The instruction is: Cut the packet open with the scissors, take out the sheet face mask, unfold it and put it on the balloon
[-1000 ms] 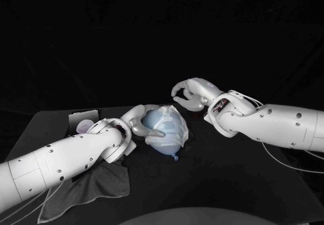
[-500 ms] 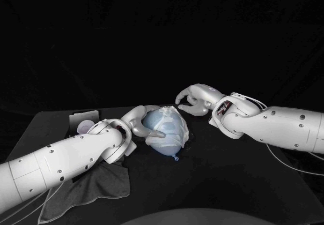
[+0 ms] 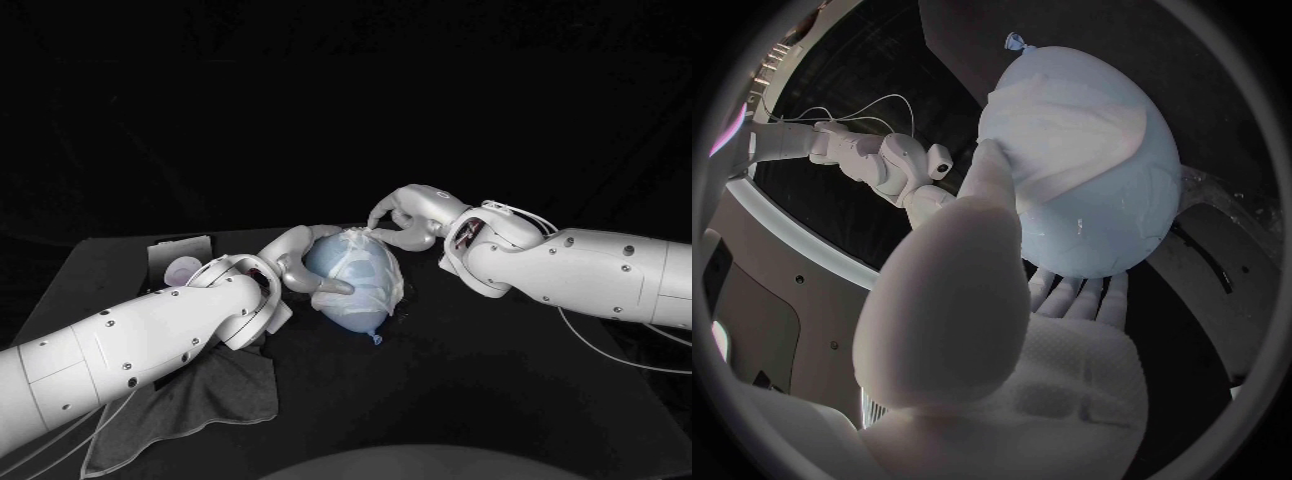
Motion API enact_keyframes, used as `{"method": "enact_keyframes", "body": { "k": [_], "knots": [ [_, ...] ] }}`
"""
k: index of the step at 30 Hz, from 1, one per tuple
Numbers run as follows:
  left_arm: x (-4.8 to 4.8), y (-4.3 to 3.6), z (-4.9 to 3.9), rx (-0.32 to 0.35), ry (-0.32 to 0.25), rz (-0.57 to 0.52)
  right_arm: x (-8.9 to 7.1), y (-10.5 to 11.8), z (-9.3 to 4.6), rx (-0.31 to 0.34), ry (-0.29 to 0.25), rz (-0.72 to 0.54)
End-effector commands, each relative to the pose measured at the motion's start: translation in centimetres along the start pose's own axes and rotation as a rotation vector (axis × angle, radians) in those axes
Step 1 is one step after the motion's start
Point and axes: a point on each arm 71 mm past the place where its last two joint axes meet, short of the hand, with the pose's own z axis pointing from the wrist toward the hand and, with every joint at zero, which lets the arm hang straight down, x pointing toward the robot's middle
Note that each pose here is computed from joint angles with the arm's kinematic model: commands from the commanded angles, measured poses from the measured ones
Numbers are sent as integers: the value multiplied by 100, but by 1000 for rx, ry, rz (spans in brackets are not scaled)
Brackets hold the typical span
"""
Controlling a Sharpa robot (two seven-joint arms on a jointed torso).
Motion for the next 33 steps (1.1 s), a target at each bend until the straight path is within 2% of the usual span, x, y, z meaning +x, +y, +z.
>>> {"method": "enact_keyframes", "body": {
  "k": [1,25,28,33],
  "knots": [
    [35,-8,-2,3,23,-7,28,-28,21,37,22,-1],
    [40,-17,-8,4,25,-11,101,7,86,63,44,3],
    [40,-16,-8,4,25,-12,93,23,86,52,26,7],
    [40,-15,-7,3,25,-12,47,61,79,20,-44,41]
  ]
}}
